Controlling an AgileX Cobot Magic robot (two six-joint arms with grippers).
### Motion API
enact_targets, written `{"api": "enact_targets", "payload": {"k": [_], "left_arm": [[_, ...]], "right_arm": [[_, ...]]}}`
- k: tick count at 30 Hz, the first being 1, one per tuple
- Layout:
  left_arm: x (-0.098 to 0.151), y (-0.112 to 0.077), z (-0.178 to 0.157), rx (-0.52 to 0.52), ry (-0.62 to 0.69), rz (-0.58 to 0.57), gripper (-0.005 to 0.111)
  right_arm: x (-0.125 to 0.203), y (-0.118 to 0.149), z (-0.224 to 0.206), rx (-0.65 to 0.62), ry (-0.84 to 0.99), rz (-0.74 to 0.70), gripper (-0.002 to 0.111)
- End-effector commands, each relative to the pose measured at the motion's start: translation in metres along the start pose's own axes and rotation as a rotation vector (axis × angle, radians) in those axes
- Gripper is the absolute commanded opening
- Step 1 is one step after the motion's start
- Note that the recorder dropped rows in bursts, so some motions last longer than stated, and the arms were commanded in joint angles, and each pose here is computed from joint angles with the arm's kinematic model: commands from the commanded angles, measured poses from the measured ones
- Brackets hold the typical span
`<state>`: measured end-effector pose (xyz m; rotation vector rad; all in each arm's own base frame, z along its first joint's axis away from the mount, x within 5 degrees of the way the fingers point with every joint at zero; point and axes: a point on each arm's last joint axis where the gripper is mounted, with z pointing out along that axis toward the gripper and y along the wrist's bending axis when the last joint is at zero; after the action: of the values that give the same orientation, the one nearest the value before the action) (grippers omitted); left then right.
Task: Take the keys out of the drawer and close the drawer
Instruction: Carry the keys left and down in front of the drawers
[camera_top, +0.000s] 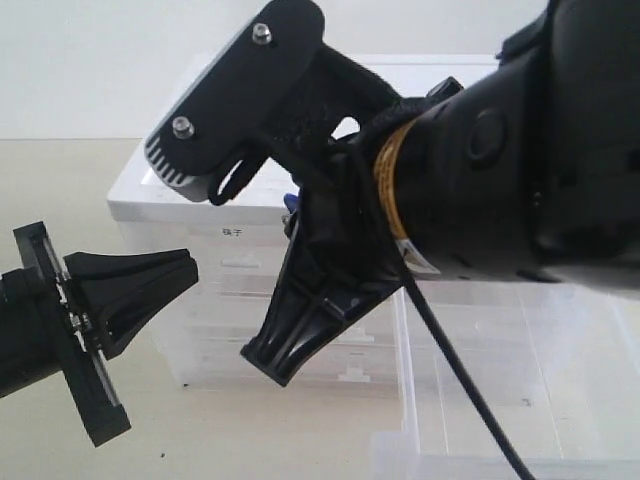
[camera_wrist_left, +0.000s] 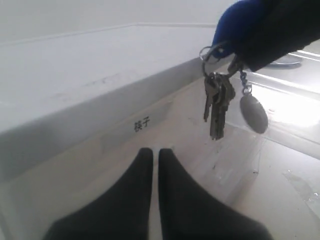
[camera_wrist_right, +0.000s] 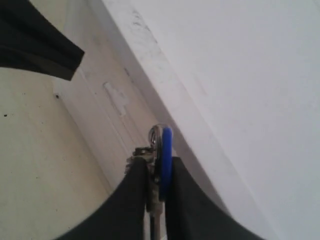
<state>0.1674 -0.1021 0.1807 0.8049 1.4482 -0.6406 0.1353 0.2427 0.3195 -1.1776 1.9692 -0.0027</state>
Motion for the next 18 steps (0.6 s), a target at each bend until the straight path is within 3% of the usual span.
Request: {"api": "enact_targets", "payload": {"k": [1,8,15,16,18], "left_arm": [[-0.001,0.0,-0.003,-0.025,-0.011,-0.002,0.005],[-0.001,0.0,-0.003,-0.025,-0.011,-0.002,0.005],[-0.001,0.0,-0.003,-0.025,-0.011,-0.002,0.005],[-0.001,0.0,-0.003,-0.025,-0.011,-0.002,0.005],[-0.001,0.0,-0.003,-0.025,-0.011,-0.002,0.005]], "right_arm": [[0.0,0.0,0.008,0.01,0.029,0.026,0.0],[0.009,0.003,0.018,0.042,0.142,0.037,0.0],[0.006,0.007,0.022,0.02,0.11,0.032,0.0],[0.006,0.007,0.022,0.021,0.115,0.034,0.001],[0.008,0.005,0.021,0.035,0.136,0.032,0.015]]}}
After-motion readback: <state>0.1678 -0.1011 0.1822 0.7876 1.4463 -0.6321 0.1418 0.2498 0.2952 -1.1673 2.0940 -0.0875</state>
